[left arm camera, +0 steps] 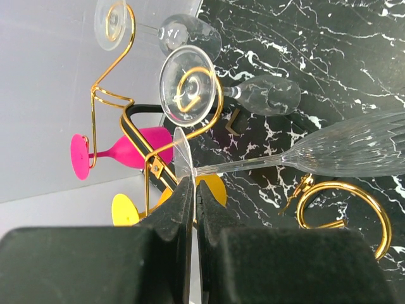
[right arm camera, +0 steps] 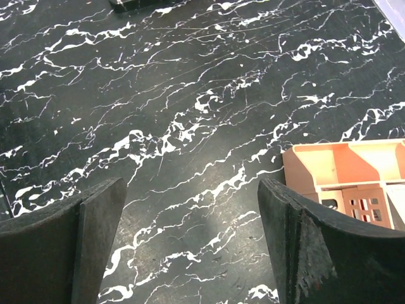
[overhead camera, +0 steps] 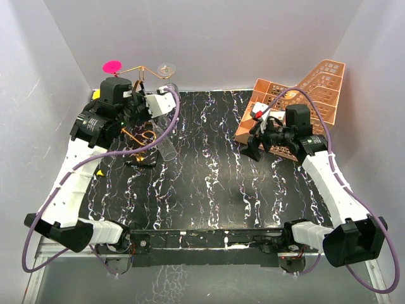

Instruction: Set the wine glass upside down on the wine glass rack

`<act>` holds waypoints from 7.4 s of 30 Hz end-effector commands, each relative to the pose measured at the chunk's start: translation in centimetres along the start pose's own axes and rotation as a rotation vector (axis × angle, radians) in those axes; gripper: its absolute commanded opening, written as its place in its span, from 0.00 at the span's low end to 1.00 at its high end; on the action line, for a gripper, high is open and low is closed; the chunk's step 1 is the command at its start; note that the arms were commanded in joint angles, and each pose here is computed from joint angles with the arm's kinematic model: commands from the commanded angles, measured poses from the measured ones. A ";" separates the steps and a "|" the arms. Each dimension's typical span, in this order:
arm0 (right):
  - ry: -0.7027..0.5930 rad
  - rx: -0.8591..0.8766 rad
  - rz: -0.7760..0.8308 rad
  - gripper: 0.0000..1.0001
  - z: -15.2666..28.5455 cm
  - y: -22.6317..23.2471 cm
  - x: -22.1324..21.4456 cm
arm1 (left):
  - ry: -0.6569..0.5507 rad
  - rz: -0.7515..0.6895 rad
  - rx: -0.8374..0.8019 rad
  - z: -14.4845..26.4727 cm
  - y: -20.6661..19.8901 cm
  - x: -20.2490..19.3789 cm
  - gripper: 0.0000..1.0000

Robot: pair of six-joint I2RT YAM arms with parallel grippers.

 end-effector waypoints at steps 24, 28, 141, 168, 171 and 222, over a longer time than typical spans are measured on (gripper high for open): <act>-0.036 -0.063 0.024 0.98 -0.7 -0.6 -1.7 | 0.150 -0.173 -0.106 1.8 -1.5 -2.4 0.00; -0.035 -0.058 0.017 0.99 -0.8 -0.5 -1.9 | 0.151 -0.186 -0.119 2.0 -1.6 -2.5 0.00; 0.015 -0.005 -0.042 0.99 -1.8 -1.1 -3.6 | 0.166 -0.069 -0.191 1.5 -2.2 -2.2 0.06; 0.027 0.004 -0.052 0.99 -2.0 -1.0 -4.0 | 0.194 -0.071 -0.192 2.1 -2.3 -2.6 0.20; 0.025 0.007 -0.053 0.99 -2.0 -1.1 -3.9 | 0.193 -0.064 -0.188 2.1 -2.4 -2.6 0.26; 0.043 0.016 -0.070 0.99 -2.4 -1.2 -4.5 | 0.306 0.116 -0.055 2.9 -2.1 -5.0 0.49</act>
Point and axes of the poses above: each gripper's point midway between its finger pads, its own z axis back along the fingers, its own y axis along the line the jaws close on, x = y × z, the point moved 9 cm from there along z, back along the fingers, and after that the axes turned 9 degrees about z, right-handed, at the moved point
